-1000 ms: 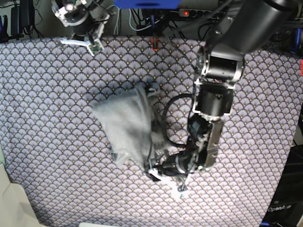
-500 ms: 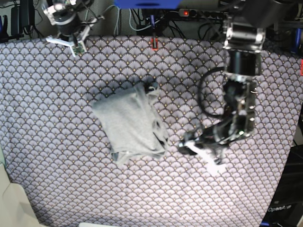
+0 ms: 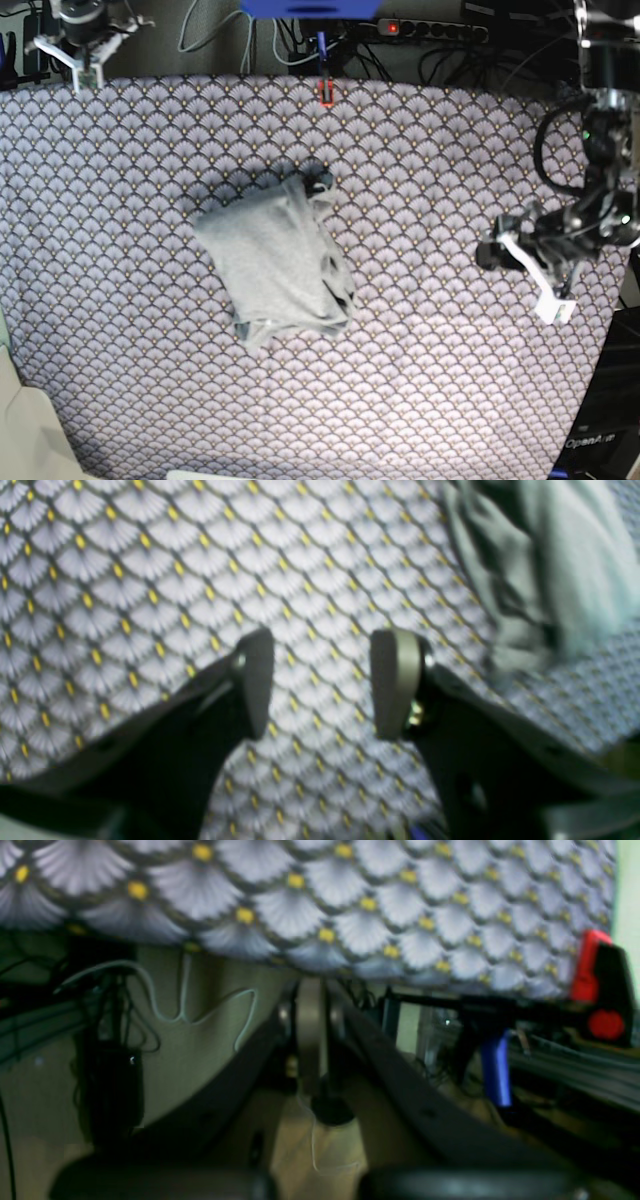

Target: Fold the T-shirt properly

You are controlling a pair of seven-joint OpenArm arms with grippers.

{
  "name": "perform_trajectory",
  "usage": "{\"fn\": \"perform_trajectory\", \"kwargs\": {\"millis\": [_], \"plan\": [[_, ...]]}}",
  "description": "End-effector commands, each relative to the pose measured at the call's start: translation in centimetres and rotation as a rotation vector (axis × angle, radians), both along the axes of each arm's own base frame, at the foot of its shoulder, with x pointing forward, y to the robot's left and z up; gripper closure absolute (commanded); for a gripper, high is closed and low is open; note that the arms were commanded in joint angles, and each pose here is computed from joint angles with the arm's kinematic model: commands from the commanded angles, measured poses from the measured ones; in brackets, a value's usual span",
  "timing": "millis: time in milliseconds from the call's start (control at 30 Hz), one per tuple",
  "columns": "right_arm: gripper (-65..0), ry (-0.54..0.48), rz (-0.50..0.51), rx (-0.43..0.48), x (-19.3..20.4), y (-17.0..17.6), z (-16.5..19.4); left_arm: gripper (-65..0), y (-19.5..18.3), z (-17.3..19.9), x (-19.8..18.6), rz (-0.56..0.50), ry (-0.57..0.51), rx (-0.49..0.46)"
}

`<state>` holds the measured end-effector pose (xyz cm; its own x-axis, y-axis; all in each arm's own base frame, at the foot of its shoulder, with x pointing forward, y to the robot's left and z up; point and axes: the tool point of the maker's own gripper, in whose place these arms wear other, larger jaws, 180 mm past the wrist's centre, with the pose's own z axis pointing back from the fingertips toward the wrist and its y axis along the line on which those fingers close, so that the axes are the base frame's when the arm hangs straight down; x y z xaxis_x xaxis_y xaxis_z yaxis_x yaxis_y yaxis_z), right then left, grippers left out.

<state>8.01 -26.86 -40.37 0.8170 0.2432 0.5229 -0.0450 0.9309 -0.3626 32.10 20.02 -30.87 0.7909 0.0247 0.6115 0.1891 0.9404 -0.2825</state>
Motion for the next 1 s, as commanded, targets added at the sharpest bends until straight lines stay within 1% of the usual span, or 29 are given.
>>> {"fn": "perform_trajectory", "kwargs": {"millis": [0, 67, 167, 267, 333, 433, 533, 600, 733, 833, 900, 967], "plan": [[0.0, -0.019, -0.006, -0.024, -0.3, -0.8, 0.9, -30.7, 1.0, 2.4, 0.4, 0.004, -0.063, 0.015], [0.0, -0.012, -0.021, -0.037, -1.2, -1.5, 1.1, -30.7, 1.4, 3.5, -1.0, -0.001, -0.053, 0.037], [0.0, 0.026, -0.025, -0.042, -2.7, -2.0, 1.0, -30.7, 0.9, 3.3, -3.4, -0.042, -0.001, 0.071], [0.0, 0.071, -0.011, -0.017, -4.2, -1.9, 0.8, -30.6, 0.5, 1.3, -6.1, -0.065, 0.083, 0.083], [0.0, 0.093, -0.016, 0.014, -5.6, -2.0, 0.9, -30.6, 0.6, -0.3, -8.0, -0.066, 0.143, 0.081], [0.0, 0.109, -0.08, 0.04, -7.9, -3.1, 0.7, -30.6, 1.1, -2.4, -10.7, -0.059, 0.227, 0.11], [0.0, 0.16, -0.146, 0.067, -10.7, -3.7, -0.9, -30.6, 0.9, -4.5, -13.0, -0.074, 0.305, 0.151], [0.0, 0.188, -0.185, 0.096, -12.3, -3.7, -2.2, -30.6, 0.5, -6.1, -15.2, -0.107, 0.369, 0.189], [0.0, 0.141, -0.228, 0.139, -13.8, -3.7, -3.4, -30.6, -0.4, -9.0, -19.3, -0.146, 0.419, 0.242], [0.0, 0.13, -0.251, 0.19, -15.2, -2.8, -5.3, -30.6, -1.1, -11.0, -22.3, -0.173, 0.406, 0.281], [0.0, 0.146, -0.263, 0.226, -16.3, -1.8, -7.1, -30.6, -0.9, -12.5, -24.5, -0.158, 0.417, 0.304], [0.0, 0.135, -0.283, 0.271, -17.2, -0.7, -8.5, -30.6, -0.8, -14.0, -26.3, -0.132, 0.437, 0.317]]}}
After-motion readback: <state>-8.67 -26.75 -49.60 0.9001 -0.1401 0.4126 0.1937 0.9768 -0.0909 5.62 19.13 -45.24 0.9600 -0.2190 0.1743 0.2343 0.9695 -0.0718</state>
